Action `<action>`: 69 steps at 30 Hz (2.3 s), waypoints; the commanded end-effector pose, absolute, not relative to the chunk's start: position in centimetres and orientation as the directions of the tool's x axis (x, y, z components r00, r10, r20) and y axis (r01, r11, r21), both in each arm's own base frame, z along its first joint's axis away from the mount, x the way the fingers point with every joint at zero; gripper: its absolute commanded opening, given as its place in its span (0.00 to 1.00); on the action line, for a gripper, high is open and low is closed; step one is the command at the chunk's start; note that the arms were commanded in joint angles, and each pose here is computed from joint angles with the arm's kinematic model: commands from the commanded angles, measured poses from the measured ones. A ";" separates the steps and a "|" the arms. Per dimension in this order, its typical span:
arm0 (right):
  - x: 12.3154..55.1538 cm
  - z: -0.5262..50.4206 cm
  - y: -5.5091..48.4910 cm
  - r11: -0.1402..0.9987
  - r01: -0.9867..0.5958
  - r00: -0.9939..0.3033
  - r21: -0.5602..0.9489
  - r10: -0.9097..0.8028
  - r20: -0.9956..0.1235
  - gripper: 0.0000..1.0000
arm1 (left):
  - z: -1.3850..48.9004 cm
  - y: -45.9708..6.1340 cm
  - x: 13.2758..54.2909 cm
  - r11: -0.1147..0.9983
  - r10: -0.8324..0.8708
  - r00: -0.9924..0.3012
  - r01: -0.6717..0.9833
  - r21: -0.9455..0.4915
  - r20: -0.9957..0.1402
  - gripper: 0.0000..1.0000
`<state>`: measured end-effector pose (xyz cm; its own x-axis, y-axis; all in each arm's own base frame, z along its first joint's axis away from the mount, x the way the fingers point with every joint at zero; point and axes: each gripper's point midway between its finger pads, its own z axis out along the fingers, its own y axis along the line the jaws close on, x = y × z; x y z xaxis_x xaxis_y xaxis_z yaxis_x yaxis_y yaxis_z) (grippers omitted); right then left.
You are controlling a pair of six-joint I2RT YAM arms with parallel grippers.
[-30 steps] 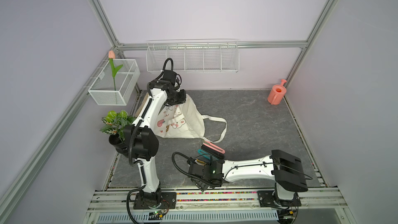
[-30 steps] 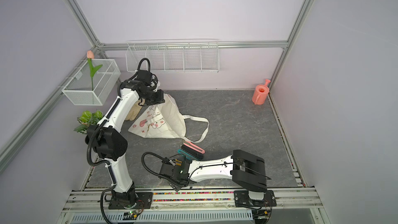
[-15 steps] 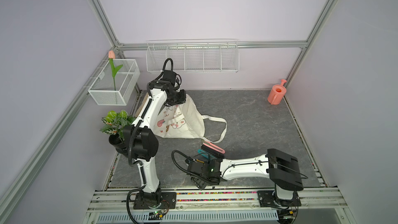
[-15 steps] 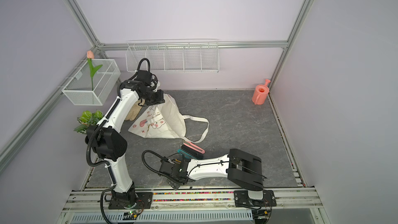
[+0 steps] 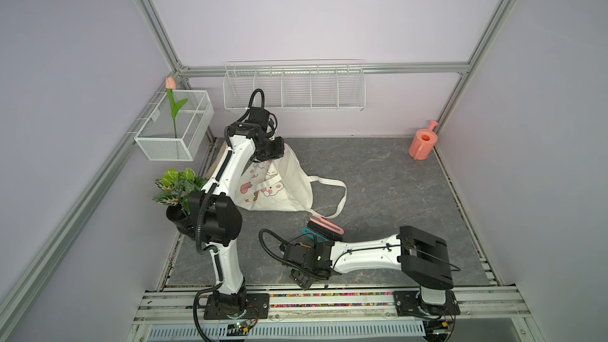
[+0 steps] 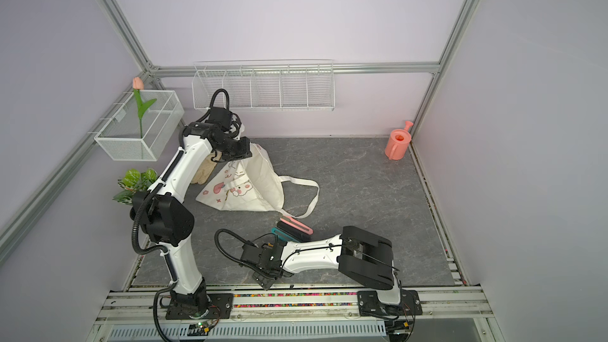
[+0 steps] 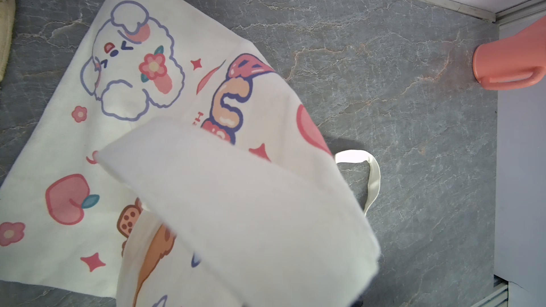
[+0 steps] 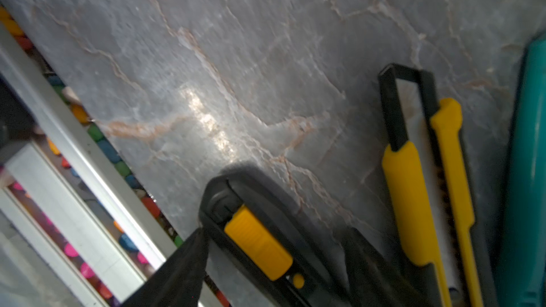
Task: Place the art knife into the pouch
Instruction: Pick up the utility knife at the center of the board.
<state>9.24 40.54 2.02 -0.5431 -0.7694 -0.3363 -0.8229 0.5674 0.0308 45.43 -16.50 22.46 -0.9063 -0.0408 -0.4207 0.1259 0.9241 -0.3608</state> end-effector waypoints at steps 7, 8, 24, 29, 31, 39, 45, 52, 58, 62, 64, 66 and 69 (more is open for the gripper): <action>10.0 1.3 39.5 0.594 -0.804 -0.572 0.020 -0.765 -0.295 0.62 | 24.8 -16.7 44.7 0.913 -0.043 -0.887 0.152 -0.379 -0.459 0.00; 10.1 1.3 39.3 0.598 -0.802 -0.576 0.017 -0.764 -0.292 0.61 | 24.8 -16.8 44.8 0.912 -0.042 -0.887 0.154 -0.380 -0.460 0.00; 11.0 0.8 38.5 0.622 -0.783 -0.602 0.004 -0.755 -0.259 0.42 | 24.6 -16.8 44.8 0.911 -0.045 -0.888 0.151 -0.384 -0.457 0.00; 11.1 0.8 38.7 0.619 -0.786 -0.598 0.002 -0.759 -0.258 0.36 | 24.9 -16.9 44.7 0.909 -0.046 -0.886 0.155 -0.387 -0.462 0.00; 11.2 0.9 38.7 0.618 -0.786 -0.596 -0.002 -0.758 -0.265 0.35 | 25.0 -16.9 44.8 0.909 -0.046 -0.885 0.156 -0.388 -0.464 0.00; 11.6 1.8 39.0 0.615 -0.789 -0.587 -0.009 -0.756 -0.289 0.33 | 24.9 -16.8 44.7 0.910 -0.043 -0.887 0.156 -0.385 -0.461 0.00; 12.1 4.5 39.8 0.604 -0.797 -0.567 -0.007 -0.751 -0.338 0.34 | 24.9 -16.8 44.7 0.910 -0.043 -0.887 0.156 -0.384 -0.460 0.00; 12.9 8.0 40.2 0.593 -0.805 -0.537 -0.013 -0.738 -0.409 0.34 | 24.8 -16.9 44.7 0.909 -0.046 -0.888 0.152 -0.389 -0.457 0.00; 15.2 9.9 39.9 0.624 -0.781 -0.550 -0.018 -0.701 -0.454 0.35 | 24.7 -16.9 44.5 0.910 -0.042 -0.890 0.154 -0.386 -0.454 0.00; 17.1 10.8 39.6 0.641 -0.767 -0.556 -0.024 -0.683 -0.474 0.35 | 25.1 -17.0 44.3 0.909 -0.036 -0.887 0.163 -0.383 -0.461 0.00; 18.2 11.3 39.4 0.652 -0.758 -0.562 -0.021 -0.670 -0.485 0.35 | 25.3 -17.0 44.3 0.909 -0.035 -0.885 0.165 -0.383 -0.464 0.00; 19.4 12.0 39.2 0.661 -0.750 -0.566 -0.020 -0.657 -0.498 0.35 | 25.4 -17.1 44.4 0.907 -0.035 -0.885 0.168 -0.386 -0.465 0.00; 21.2 12.8 38.7 0.680 -0.733 -0.581 -0.006 -0.631 -0.515 0.35 | 25.5 -17.2 44.4 0.904 -0.031 -0.886 0.173 -0.392 -0.463 0.00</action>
